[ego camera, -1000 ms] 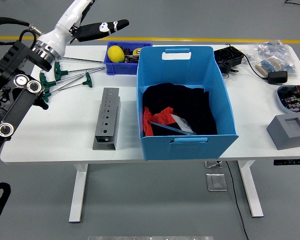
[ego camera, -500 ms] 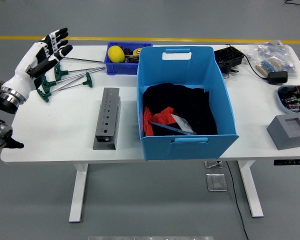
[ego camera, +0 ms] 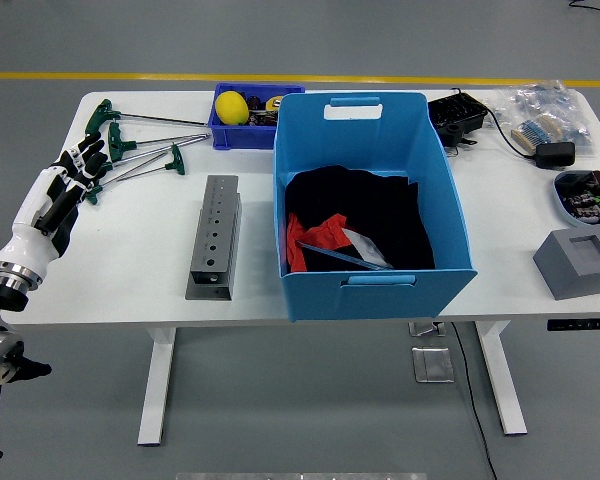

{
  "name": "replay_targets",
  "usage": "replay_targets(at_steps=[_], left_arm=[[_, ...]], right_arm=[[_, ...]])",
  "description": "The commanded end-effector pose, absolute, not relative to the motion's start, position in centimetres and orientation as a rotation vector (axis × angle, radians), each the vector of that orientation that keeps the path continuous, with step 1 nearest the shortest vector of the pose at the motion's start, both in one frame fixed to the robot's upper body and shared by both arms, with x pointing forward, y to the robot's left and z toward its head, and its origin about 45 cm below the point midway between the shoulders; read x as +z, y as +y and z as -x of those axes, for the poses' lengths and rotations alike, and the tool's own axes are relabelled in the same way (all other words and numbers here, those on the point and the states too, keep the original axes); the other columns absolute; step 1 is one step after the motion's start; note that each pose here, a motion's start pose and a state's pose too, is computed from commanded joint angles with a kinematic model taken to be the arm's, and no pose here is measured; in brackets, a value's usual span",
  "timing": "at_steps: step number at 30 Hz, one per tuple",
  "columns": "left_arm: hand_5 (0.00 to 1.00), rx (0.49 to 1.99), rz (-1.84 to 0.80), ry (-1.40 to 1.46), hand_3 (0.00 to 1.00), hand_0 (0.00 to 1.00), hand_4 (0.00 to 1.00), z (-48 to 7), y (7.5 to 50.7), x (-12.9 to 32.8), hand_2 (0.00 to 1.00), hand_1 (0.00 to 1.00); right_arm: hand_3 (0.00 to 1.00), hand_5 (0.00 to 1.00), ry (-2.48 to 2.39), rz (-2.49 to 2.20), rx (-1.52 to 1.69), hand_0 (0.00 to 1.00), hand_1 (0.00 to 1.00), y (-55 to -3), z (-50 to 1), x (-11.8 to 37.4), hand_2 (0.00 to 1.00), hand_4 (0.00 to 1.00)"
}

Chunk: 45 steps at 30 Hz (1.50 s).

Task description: Lift tool from toolbox,place it in box,lift tool from toolbox,place it in box

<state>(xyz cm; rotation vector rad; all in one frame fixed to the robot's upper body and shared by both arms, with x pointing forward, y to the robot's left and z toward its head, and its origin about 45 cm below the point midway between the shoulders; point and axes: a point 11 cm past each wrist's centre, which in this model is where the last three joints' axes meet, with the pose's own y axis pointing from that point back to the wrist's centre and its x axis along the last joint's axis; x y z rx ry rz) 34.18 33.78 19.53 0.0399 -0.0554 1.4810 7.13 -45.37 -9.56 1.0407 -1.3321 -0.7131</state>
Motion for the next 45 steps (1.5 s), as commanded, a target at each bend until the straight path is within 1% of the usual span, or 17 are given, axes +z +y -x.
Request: replay_targets(at_steps=[19, 31, 45], left_arm=[[0.787, 1.494, -0.011, -0.07, 0.934, 0.936, 0.965, -34.2, 33.9, 20.3, 0.998, 0.952], [0.804, 1.567, 0.019, -0.092, 0.934, 0.938, 0.967, -34.2, 35.3, 20.7, 0.998, 0.953], [0.808, 1.59, 0.019, -0.094, 0.935, 0.939, 0.964, -34.1, 36.1, 20.8, 0.998, 0.956]], right_arm=[[0.568, 0.661, -1.35, -1.044, -0.709, 0.655, 0.644, -45.5, -7.8, -9.4, 0.704, 0.842], [0.568, 0.66, -1.359, -1.046, -0.703, 0.656, 0.642, -45.7, -8.2, -9.2, 0.703, 0.842], [0.568, 0.66, -1.368, -1.053, -0.691, 0.656, 0.64, -45.8, -9.0, -9.0, 0.704, 0.842]])
